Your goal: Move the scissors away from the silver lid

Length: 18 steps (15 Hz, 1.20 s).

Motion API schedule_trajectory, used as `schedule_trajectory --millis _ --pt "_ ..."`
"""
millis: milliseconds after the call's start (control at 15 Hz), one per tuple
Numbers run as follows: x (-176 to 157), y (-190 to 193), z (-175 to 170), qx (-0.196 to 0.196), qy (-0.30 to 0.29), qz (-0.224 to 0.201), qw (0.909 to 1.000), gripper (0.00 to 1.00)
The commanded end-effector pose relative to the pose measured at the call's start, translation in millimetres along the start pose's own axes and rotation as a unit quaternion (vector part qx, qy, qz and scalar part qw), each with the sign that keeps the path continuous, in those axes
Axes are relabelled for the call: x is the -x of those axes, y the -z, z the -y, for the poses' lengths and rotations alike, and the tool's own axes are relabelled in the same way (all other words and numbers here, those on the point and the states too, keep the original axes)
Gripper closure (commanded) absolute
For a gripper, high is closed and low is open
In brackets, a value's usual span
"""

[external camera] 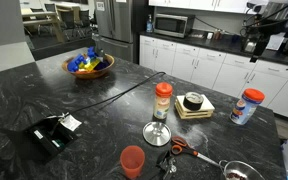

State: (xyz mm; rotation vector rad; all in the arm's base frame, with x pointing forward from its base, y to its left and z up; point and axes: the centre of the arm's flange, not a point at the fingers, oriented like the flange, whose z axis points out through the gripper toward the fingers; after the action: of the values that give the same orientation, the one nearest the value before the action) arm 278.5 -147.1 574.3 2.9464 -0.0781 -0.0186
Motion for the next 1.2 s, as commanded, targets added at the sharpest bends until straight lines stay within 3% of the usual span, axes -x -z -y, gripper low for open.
schedule_trajectory --millis 0,733,933,1133 --pt "0.1 0.2 0.0 0.000 0.000 0.000 1.0000 0.00" --pt "0.2 0.3 0.0 0.000 0.000 0.000 1.0000 0.00" --pt "-4.4 1.7 34.0 0.003 0.051 -0.007 0.9986 0.00" --pt "-7.3 2.1 80.4 -0.018 0.123 -0.022 0.9920 0.00"
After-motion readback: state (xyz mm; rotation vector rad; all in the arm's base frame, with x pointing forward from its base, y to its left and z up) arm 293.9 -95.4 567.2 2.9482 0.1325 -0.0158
